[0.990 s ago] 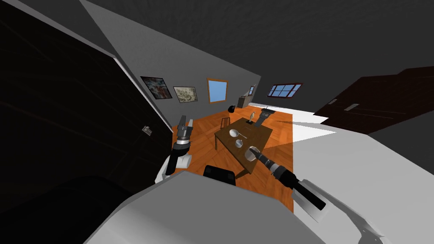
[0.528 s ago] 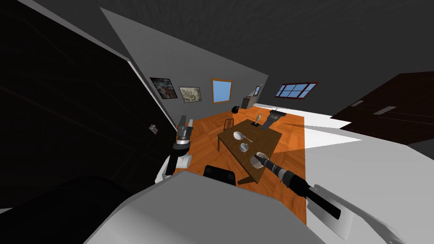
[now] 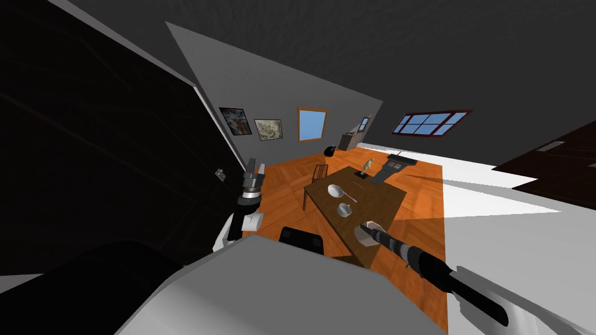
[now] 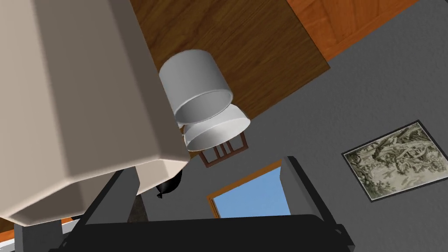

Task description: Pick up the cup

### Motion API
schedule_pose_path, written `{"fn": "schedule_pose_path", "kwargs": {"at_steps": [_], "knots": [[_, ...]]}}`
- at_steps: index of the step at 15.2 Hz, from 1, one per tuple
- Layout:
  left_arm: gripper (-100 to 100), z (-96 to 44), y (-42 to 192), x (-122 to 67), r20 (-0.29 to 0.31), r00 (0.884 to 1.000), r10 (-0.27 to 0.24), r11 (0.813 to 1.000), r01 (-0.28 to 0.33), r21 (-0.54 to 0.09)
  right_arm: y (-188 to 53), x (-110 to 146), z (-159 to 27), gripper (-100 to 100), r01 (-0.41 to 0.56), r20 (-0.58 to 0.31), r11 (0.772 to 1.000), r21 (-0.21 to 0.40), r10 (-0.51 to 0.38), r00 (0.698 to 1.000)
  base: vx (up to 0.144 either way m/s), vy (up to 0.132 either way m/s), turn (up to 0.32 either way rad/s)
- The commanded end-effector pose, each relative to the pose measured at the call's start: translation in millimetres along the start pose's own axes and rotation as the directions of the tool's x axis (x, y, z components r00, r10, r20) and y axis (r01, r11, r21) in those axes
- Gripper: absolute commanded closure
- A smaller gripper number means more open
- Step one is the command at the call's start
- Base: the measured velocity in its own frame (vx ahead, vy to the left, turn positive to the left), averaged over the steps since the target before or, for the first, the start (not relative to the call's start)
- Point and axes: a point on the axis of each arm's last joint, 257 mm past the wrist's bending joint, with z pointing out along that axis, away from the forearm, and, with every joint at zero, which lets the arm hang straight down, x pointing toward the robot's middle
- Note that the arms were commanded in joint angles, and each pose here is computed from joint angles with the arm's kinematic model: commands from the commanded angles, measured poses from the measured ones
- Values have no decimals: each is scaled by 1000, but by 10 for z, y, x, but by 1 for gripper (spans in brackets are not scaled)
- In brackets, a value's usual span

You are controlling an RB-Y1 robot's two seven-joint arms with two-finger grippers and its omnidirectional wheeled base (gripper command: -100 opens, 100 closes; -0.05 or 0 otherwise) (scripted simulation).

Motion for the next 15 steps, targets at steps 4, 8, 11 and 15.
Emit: {"fn": "schedule_pose_path", "kwargs": {"at_steps": [4, 8, 11, 15], "knots": [[0, 0, 0, 0, 0, 1000, 0, 1000, 0, 0, -577, 308, -326, -100, 60, -121, 991, 122, -45, 992, 69, 85, 147], [0, 0, 0, 0, 0, 1000, 0, 1000, 0, 0, -911, 514, -593, -100, 100, -202, 976, 193, -60, 978, 63, 103, 162], [0, 0, 0, 0, 0, 1000, 0, 1000, 0, 0, -1181, 699, -855, -100, 133, -272, 960, 248, -63, 960, 68, 85, 127], [0, 0, 0, 0, 0, 1000, 0, 1000, 0, 0, -1388, 851, -1093, -100, 160, -328, 943, 290, -59, 943, 49, 77, 99]]}}
